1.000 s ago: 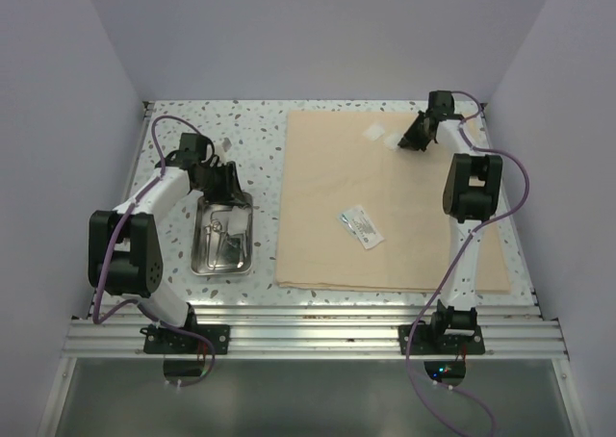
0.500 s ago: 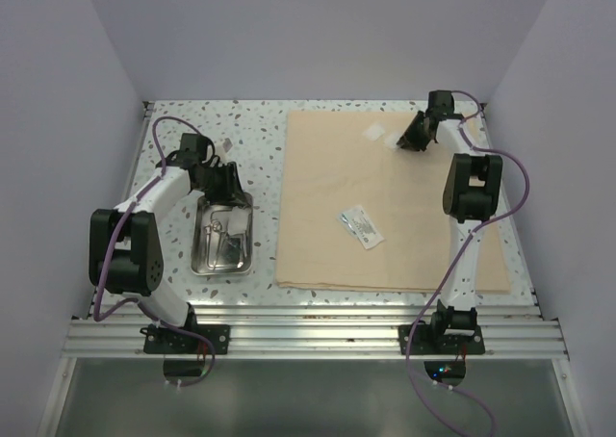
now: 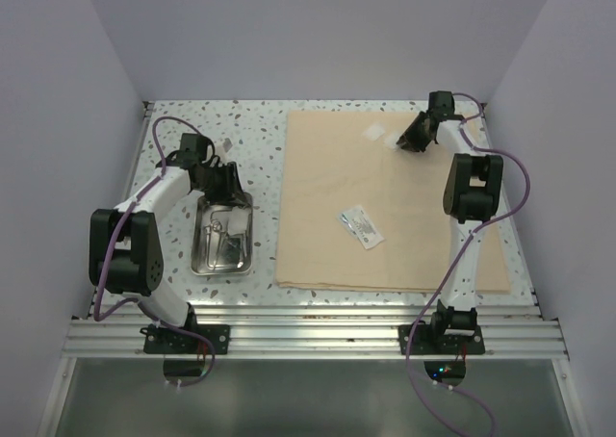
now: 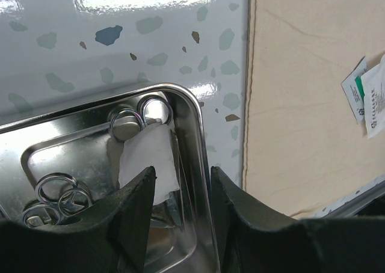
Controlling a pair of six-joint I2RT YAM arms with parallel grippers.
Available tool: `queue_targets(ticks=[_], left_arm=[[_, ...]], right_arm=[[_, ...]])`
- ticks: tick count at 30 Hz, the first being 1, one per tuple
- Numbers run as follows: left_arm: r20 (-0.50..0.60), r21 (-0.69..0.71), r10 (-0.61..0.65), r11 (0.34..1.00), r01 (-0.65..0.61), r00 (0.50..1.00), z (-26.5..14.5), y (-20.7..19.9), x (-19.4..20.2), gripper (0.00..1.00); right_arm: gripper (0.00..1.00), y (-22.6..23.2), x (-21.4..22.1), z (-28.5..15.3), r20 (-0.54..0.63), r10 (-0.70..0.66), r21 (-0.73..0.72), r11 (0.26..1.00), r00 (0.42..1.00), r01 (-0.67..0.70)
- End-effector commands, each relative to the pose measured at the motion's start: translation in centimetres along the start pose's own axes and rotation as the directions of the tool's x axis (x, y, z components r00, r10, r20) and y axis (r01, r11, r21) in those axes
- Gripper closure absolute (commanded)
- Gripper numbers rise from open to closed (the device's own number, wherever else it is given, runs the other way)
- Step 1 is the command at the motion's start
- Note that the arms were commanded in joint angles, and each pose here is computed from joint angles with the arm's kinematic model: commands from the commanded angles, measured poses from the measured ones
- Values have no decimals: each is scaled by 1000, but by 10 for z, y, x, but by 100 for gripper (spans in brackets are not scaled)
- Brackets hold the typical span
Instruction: Prepare the surgical pack
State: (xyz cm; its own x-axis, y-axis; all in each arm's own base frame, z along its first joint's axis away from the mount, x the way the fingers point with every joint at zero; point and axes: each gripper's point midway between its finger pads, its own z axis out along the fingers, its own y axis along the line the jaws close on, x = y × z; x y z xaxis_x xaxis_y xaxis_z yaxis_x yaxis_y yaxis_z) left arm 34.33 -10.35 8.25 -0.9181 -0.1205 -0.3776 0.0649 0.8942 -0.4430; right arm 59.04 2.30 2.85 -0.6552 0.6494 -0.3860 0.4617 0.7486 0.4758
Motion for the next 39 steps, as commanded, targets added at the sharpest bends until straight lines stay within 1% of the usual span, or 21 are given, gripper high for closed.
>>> queue_targets(ticks=[1, 11, 20, 25, 32, 39], left_arm=[[17, 22, -3, 1000, 3, 1000, -1, -3, -7, 54], [16, 18, -7, 1000, 6, 1000, -1, -3, -5, 54], [18, 16, -8, 1000, 7, 1000, -1, -2, -6, 54], [18, 17, -12, 1000, 12, 1000, 0, -2, -6, 54], [20, 21, -17, 1000, 17, 1000, 0, -3, -7, 54], [21, 19, -20, 1000, 19, 1000, -1, -3, -7, 54]], right_arm=[[70, -16, 4, -4, -1, 51, 74, 996, 999, -51], [69, -21, 11, 9, -22, 72, 76, 995, 997, -70], [70, -11, 5, 20, -5, 87, 29, 996, 996, -87], [74, -6, 6, 25, -13, 87, 6, 996, 996, -87], [76, -4, 8, 30, -15, 90, 3, 996, 996, -90], [84, 1, 4, 29, -4, 68, -10, 998, 998, -68]])
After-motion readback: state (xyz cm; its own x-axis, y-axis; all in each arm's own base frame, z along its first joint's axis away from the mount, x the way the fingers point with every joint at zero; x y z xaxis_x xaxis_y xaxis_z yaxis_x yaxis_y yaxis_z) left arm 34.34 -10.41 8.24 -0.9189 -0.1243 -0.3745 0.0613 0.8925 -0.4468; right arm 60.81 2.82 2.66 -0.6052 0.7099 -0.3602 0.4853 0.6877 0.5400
